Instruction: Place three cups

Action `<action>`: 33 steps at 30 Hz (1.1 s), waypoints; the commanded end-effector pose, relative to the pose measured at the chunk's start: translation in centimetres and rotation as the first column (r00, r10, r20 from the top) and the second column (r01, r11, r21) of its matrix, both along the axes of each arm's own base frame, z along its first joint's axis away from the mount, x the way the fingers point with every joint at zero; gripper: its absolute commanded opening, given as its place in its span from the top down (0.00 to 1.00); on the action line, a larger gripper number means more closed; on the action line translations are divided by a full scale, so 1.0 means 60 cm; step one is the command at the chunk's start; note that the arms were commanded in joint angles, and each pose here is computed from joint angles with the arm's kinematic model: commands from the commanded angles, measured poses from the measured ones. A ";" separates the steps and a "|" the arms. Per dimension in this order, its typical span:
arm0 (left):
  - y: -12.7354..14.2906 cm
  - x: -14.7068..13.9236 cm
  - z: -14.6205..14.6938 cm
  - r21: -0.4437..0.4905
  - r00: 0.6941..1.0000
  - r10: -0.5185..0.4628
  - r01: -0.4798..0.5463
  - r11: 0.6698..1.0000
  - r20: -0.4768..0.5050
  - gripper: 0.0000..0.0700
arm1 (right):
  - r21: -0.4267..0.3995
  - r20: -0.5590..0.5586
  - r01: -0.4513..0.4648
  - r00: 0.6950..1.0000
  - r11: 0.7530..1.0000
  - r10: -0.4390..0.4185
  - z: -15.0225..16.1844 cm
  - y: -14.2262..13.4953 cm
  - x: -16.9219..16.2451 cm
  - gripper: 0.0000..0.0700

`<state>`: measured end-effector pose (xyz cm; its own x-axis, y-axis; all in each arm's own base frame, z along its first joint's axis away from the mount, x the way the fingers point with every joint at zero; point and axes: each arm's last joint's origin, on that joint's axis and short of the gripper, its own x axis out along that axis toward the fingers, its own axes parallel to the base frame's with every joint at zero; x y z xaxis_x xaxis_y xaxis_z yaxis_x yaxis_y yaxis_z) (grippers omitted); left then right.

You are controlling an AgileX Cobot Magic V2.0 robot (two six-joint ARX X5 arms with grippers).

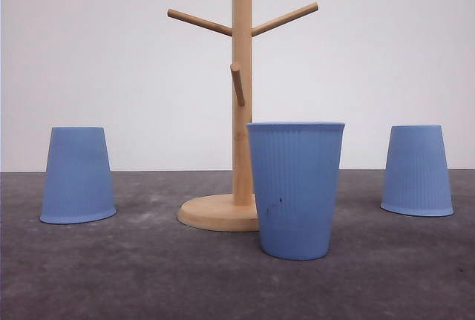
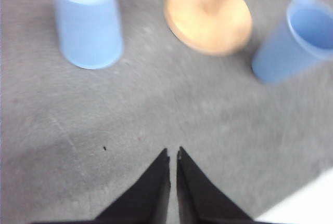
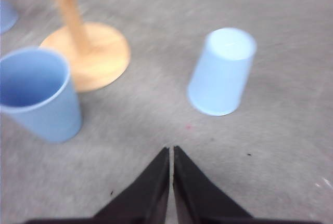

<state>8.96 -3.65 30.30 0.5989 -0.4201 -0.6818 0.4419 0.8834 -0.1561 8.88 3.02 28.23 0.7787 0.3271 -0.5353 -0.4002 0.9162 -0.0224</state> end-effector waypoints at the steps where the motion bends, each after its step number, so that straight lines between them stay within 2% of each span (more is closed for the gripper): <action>1: -0.002 0.002 0.009 0.034 0.998 -0.043 0.042 0.999 0.039 0.85 | -0.013 0.018 -0.022 1.000 1.000 0.022 0.007 0.002 0.001 0.93; 2: -0.003 0.004 0.008 0.034 0.999 -0.043 0.042 0.999 0.034 0.73 | -0.019 0.016 -0.028 0.999 0.999 0.029 0.007 0.003 0.002 0.84; 3: -0.003 0.005 0.007 0.030 0.999 -0.037 0.036 0.999 0.026 0.56 | -0.020 0.015 -0.029 0.999 0.999 0.030 0.006 0.003 0.002 0.68; 5: -0.004 0.008 0.006 0.013 1.000 -0.015 0.015 1.000 0.005 0.29 | -0.019 0.015 -0.028 0.999 0.999 0.029 0.006 0.003 0.002 0.37; 7: -0.005 0.012 0.005 -0.011 1.000 0.016 -0.016 1.000 -0.021 0.28 | -0.011 0.013 -0.023 1.000 1.000 0.023 0.007 0.003 0.003 0.33; 11: -0.012 0.031 0.002 -0.079 0.990 0.104 -0.112 0.991 -0.095 0.28 | 0.003 0.019 -0.015 1.000 1.000 0.015 0.008 0.004 0.003 0.33; 18: -0.037 0.104 -0.014 -0.120 0.977 0.162 -0.179 0.977 -0.136 0.27 | 0.012 0.043 -0.016 0.999 1.000 0.015 0.012 0.004 0.005 0.33; 20: -0.044 0.127 -0.021 -0.118 0.975 0.176 -0.192 0.974 -0.135 0.26 | 0.012 0.043 -0.016 0.999 1.000 0.015 0.012 0.004 0.005 0.33; 26: -0.061 0.192 -0.038 -0.034 0.966 0.246 -0.249 0.968 -0.080 0.24 | 0.012 0.043 -0.016 0.999 1.000 0.015 0.012 0.004 0.005 0.33; 30: -0.069 0.233 -0.052 -0.026 0.962 0.269 -0.271 0.962 -0.045 0.15 | 0.025 0.038 -0.008 0.999 1.000 0.007 0.012 0.004 0.005 0.33; 33: -0.072 0.261 -0.064 -0.028 0.958 0.283 -0.284 0.958 -0.036 0.15 | 0.027 0.037 -0.007 0.999 1.000 0.006 0.012 0.004 0.005 0.33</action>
<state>23.92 -7.82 26.02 0.6567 -0.2597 -0.7081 0.1586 0.9654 -0.2070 9.19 3.24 28.43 0.7867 0.3397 -0.5155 -0.4097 0.9119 -0.0245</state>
